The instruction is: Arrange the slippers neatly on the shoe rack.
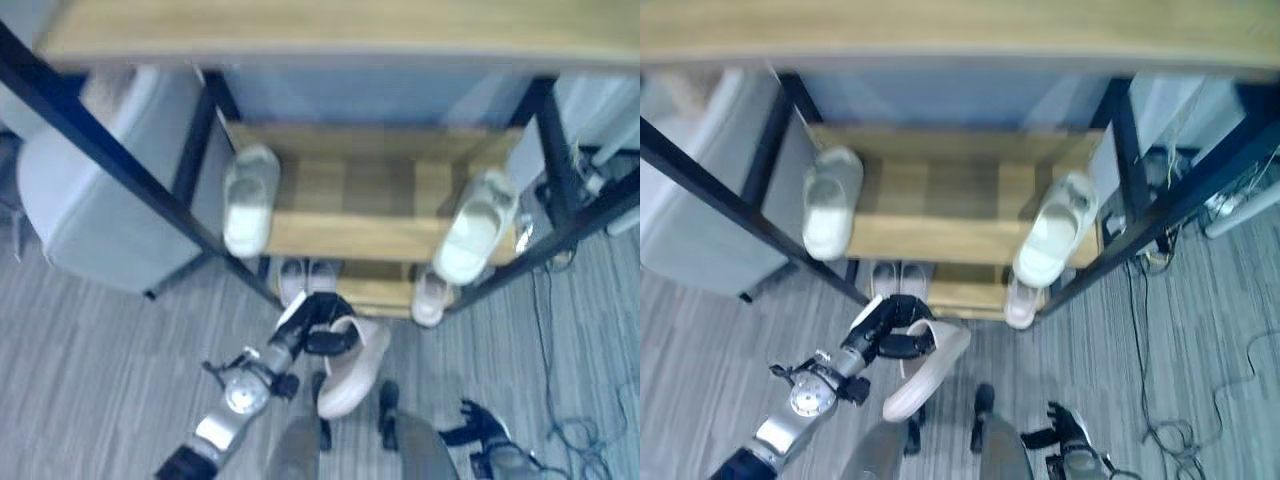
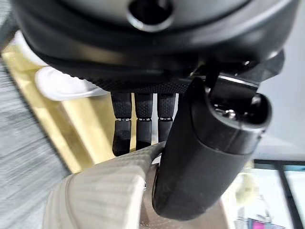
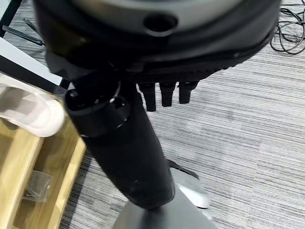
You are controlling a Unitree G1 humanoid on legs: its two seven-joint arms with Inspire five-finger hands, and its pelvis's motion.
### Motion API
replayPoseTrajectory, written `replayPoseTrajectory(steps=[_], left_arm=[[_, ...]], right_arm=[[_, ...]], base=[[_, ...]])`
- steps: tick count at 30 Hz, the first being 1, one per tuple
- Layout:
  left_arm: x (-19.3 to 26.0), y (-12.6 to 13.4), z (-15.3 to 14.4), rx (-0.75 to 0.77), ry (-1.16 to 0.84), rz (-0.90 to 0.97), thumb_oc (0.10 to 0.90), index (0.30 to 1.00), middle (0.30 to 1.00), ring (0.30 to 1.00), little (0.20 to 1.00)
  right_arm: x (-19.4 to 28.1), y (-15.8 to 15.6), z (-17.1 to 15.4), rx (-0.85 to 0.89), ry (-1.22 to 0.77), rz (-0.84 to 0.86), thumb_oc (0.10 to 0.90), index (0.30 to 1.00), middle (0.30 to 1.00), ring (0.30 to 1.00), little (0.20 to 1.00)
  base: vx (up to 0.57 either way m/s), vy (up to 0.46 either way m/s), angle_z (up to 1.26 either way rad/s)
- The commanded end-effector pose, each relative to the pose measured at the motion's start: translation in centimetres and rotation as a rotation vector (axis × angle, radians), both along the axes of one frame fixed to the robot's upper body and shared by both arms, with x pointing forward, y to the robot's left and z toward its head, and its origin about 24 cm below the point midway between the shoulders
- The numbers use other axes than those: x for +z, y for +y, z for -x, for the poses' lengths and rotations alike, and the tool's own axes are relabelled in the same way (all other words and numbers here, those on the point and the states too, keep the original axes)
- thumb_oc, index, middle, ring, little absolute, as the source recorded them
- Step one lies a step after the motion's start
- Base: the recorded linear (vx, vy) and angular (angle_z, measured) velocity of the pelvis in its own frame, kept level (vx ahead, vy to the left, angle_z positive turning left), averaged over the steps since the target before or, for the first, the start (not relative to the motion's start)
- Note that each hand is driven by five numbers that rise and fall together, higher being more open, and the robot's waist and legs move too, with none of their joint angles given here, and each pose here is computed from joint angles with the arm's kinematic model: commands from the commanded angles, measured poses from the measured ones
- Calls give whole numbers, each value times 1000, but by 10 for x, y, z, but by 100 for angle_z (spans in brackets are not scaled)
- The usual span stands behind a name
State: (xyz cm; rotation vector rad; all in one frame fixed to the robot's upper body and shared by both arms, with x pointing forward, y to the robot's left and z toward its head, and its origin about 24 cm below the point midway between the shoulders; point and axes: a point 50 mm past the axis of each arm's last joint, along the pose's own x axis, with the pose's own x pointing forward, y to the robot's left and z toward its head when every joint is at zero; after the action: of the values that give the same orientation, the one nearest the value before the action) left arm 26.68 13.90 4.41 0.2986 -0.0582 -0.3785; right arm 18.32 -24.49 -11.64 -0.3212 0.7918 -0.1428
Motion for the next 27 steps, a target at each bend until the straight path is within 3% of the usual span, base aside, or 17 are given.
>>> replayPoseTrajectory(steps=[1,6,11,13,22,27], left_arm=[[75,-19,-14,-32,-387,102,400,300,300,300,300],[142,-19,-35,48,-703,30,400,300,300,300,300],[176,-12,-42,116,-845,13,400,300,300,300,300],[221,0,-46,227,-1014,-7,400,300,300,300,300],[308,9,-36,374,-1343,-63,400,300,300,300,300],[323,11,-38,434,-1397,-131,400,300,300,300,300]], right_arm=[[7,10,-9,-10,-90,-28,800,900,900,900,900],[58,7,-63,9,-379,6,800,900,900,900,900],[85,7,-81,16,-513,12,800,900,900,900,900],[116,4,-94,6,-668,-8,800,900,900,900,900],[173,10,-98,19,-968,-117,800,900,900,900,900],[198,13,-89,69,-1084,-142,800,900,900,900,900]], base=[[-57,49,-33],[-69,39,-5],[-5,42,-14],[72,64,-16],[154,6,-8],[123,30,-7]])
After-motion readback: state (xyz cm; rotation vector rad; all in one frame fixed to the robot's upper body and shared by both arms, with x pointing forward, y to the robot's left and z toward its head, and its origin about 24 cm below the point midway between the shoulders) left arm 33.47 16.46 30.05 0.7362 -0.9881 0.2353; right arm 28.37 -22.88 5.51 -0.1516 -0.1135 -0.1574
